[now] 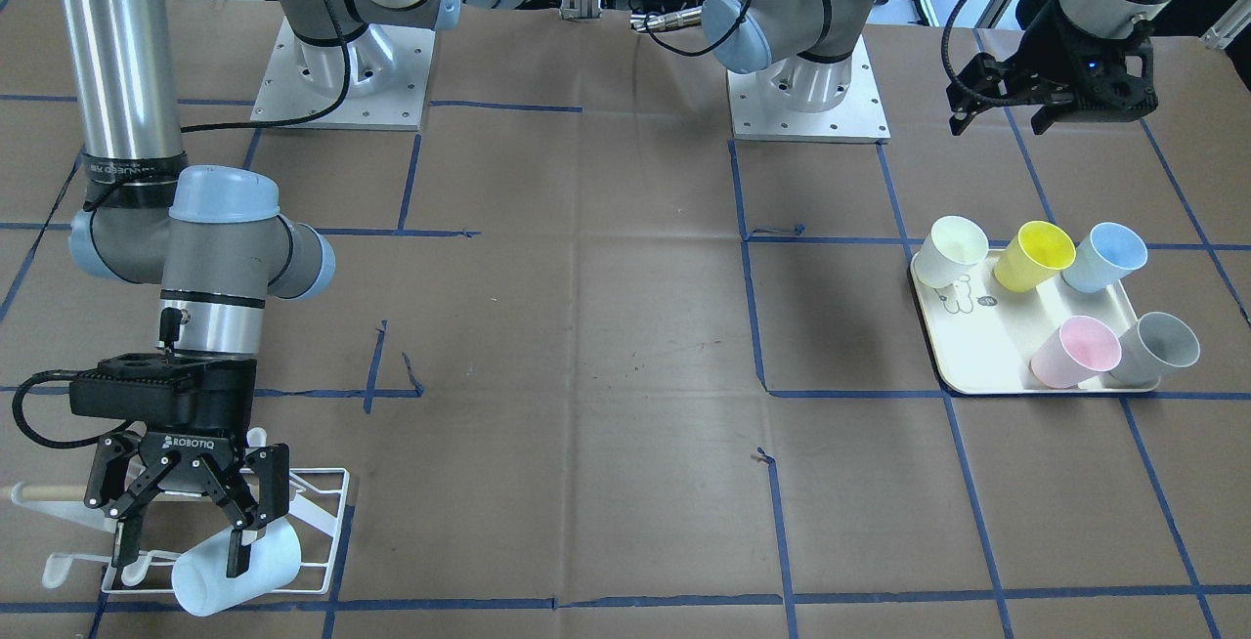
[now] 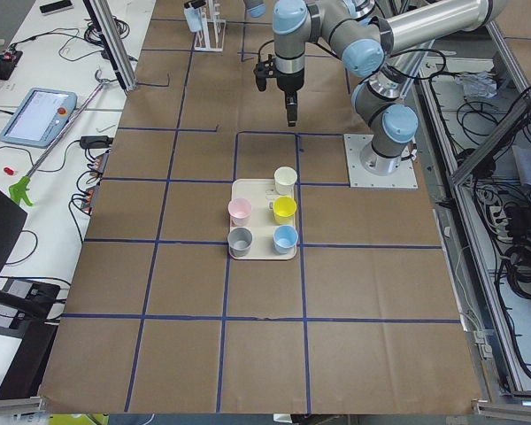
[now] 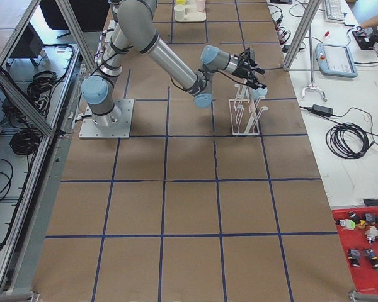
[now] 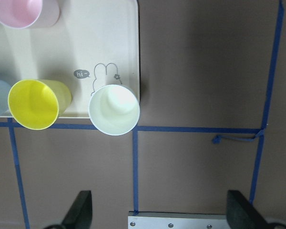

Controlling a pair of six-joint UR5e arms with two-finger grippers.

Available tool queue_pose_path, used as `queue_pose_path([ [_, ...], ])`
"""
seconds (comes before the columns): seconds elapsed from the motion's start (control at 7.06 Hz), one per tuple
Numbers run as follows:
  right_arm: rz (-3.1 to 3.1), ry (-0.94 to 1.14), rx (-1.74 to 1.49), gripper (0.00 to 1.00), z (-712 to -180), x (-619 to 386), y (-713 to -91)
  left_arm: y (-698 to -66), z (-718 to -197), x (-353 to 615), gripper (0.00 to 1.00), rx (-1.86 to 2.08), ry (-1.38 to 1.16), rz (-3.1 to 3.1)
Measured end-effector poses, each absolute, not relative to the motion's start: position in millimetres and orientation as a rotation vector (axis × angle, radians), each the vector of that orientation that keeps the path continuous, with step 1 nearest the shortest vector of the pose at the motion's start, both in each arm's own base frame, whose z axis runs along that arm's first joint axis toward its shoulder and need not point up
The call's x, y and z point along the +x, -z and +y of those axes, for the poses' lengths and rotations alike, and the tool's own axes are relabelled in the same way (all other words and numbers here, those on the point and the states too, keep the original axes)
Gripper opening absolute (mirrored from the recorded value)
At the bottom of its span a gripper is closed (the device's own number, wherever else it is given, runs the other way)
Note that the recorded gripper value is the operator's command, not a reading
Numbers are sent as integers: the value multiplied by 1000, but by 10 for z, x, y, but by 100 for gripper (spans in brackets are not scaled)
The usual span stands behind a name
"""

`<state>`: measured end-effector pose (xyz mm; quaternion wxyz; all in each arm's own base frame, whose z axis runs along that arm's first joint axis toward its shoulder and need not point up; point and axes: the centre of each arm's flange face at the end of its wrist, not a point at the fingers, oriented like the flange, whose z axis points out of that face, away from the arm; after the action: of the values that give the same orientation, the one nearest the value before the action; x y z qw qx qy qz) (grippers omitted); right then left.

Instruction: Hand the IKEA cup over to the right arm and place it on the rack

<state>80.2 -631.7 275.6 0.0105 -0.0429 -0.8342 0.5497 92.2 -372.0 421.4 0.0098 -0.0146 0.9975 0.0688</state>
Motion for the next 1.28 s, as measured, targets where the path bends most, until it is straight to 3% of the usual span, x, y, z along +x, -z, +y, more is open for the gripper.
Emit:
queue_pose_path([
  [0.71, -2605, -1959, -365, 100, -5888, 1069, -3960, -3428, -3756, 1051, 99, -69, -133, 3197],
  [1.28, -3007, -2002, -865, 100, -4694, 1552, -4172, -2556, -3882, 1046, 98, -11, -94, 3170],
])
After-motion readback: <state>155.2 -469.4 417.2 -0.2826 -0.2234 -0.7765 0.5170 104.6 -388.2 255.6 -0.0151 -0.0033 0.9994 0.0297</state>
